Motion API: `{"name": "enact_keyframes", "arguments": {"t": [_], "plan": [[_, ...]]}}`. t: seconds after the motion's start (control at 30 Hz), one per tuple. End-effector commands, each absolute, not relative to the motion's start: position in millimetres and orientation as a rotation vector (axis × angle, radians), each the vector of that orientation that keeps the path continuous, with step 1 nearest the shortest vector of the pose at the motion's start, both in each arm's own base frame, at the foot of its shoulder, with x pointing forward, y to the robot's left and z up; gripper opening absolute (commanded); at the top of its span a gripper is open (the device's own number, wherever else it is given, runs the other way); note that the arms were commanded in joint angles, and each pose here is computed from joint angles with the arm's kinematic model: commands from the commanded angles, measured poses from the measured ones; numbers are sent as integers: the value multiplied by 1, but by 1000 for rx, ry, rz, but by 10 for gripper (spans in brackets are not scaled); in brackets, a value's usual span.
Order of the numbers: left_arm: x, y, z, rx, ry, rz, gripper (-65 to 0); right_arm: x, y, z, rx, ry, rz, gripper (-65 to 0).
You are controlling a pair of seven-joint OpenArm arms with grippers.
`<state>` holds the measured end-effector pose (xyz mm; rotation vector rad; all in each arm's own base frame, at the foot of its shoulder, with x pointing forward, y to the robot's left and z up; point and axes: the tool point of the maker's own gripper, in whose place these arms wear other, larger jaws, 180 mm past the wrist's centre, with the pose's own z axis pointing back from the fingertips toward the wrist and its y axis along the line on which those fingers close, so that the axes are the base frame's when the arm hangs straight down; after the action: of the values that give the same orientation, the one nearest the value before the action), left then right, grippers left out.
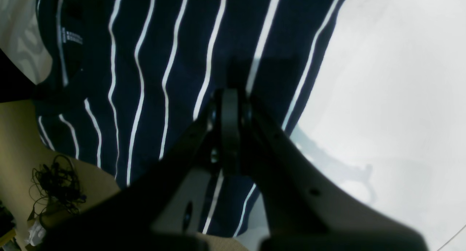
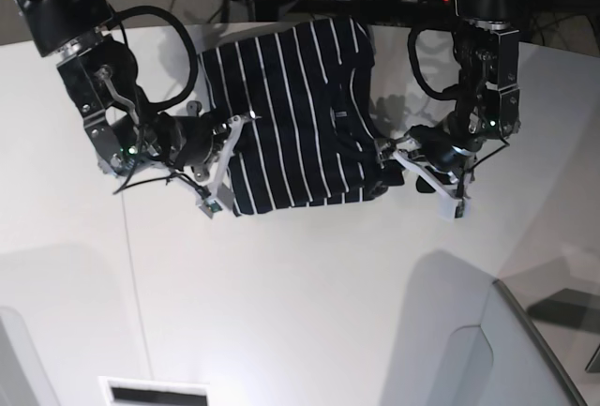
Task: Layout the t-shirt on the table in an organized manner, then fold the t-shirt properly
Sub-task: 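Grasp the bundle's corners with both grippers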
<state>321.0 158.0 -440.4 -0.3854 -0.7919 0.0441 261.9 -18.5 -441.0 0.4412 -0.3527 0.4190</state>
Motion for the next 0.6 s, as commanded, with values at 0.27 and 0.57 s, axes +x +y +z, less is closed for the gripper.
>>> {"name": "enact_keyframes", "arguments": {"t": [0.27, 0.57], "plan": [[320, 150, -454, -421, -764, 72, -69, 272, -16, -430, 457, -395, 425, -650], [317, 137, -454, -465, -765, 44, -237, 272, -14, -430, 460, -395, 425, -650]]}}
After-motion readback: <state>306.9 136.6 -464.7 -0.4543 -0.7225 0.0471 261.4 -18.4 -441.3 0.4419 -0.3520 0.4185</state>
